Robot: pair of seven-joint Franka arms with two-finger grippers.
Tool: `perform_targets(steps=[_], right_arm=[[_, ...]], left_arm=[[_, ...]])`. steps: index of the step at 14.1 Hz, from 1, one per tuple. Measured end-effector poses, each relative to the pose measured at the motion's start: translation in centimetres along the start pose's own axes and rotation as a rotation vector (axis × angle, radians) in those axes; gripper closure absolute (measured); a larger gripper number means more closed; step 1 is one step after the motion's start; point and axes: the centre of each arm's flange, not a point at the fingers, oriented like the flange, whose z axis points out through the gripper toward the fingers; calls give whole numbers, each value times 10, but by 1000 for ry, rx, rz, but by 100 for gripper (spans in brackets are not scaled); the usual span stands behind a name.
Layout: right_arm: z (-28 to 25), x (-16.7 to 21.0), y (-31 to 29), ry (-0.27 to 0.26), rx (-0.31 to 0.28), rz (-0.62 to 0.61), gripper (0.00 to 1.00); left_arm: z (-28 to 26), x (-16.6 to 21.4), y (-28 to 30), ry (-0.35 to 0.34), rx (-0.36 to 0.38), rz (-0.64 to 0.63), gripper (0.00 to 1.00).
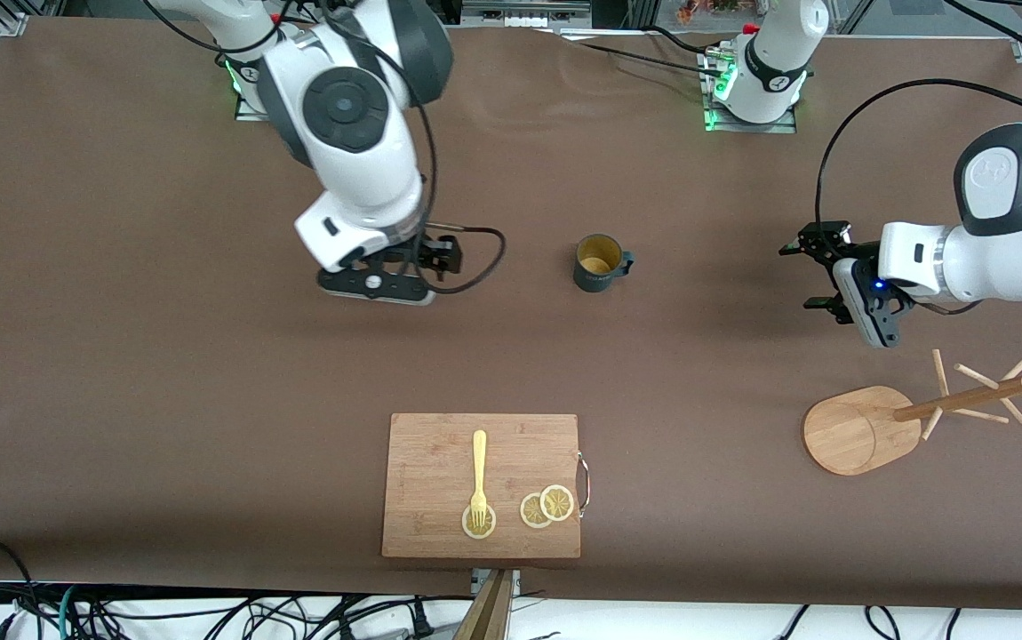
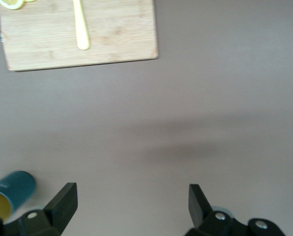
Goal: Pass cup and hang on rack
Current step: 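Set the mug upright and release it while the left gripper approaches, then close the left gripper on the mug handle while the right gripper withdraws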
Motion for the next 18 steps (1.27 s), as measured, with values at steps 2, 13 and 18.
perform_targets(steps=[2,13,18], right_arm=[[-22,4,48,-17,-11,-53,0],[-65,-9,306,-72,111,-142,0],[-65,-9,306,-69,94,-147,0]], left_arm=[[25,-11,-3,44,-33,64,0],[190,-58,7,449,-91,446,0],[245,-62,20,534,-50,521,0]])
